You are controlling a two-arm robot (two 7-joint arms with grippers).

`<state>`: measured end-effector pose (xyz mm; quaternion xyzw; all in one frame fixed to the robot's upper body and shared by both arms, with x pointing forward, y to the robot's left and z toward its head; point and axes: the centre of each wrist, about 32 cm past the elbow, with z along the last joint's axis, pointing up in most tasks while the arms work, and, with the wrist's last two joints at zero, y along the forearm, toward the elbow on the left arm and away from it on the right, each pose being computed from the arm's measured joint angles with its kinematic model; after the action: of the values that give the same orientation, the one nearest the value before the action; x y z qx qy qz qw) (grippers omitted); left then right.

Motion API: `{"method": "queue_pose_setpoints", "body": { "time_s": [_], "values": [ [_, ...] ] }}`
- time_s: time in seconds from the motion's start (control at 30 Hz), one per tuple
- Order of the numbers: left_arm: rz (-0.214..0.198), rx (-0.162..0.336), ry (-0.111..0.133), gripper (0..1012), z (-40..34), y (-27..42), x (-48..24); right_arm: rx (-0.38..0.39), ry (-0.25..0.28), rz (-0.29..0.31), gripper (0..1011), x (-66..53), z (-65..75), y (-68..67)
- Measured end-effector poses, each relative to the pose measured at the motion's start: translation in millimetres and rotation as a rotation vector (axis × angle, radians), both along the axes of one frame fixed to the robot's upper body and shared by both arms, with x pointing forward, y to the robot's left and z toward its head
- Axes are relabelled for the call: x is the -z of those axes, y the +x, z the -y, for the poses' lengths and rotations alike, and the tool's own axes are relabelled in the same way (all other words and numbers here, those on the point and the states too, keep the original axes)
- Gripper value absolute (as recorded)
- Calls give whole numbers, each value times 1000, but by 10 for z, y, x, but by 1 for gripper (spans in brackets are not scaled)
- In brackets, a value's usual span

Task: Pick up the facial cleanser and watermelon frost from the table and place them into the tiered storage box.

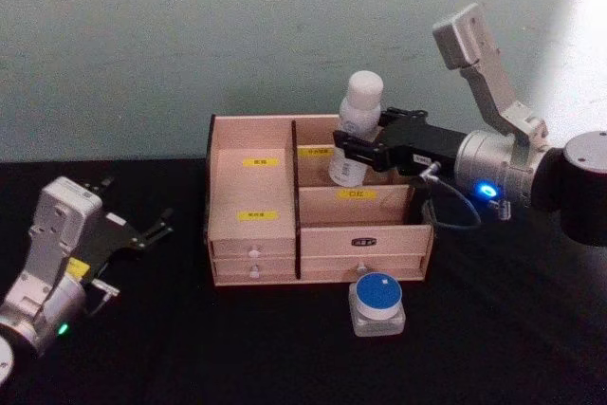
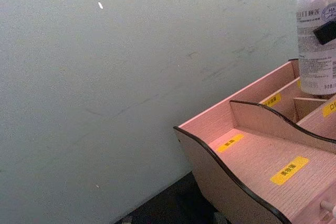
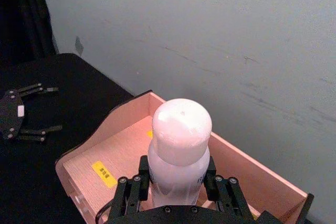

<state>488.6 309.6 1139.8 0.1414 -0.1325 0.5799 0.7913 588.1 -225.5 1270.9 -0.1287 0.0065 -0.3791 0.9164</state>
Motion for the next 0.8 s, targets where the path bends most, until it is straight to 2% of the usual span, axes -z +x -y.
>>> {"method": "queue_pose_setpoints", "body": {
  "time_s": [0.8],
  "values": [
    [0,0,0,1001,0,0,0,19,-16,-48,596,65,-147,211]
  ]
}}
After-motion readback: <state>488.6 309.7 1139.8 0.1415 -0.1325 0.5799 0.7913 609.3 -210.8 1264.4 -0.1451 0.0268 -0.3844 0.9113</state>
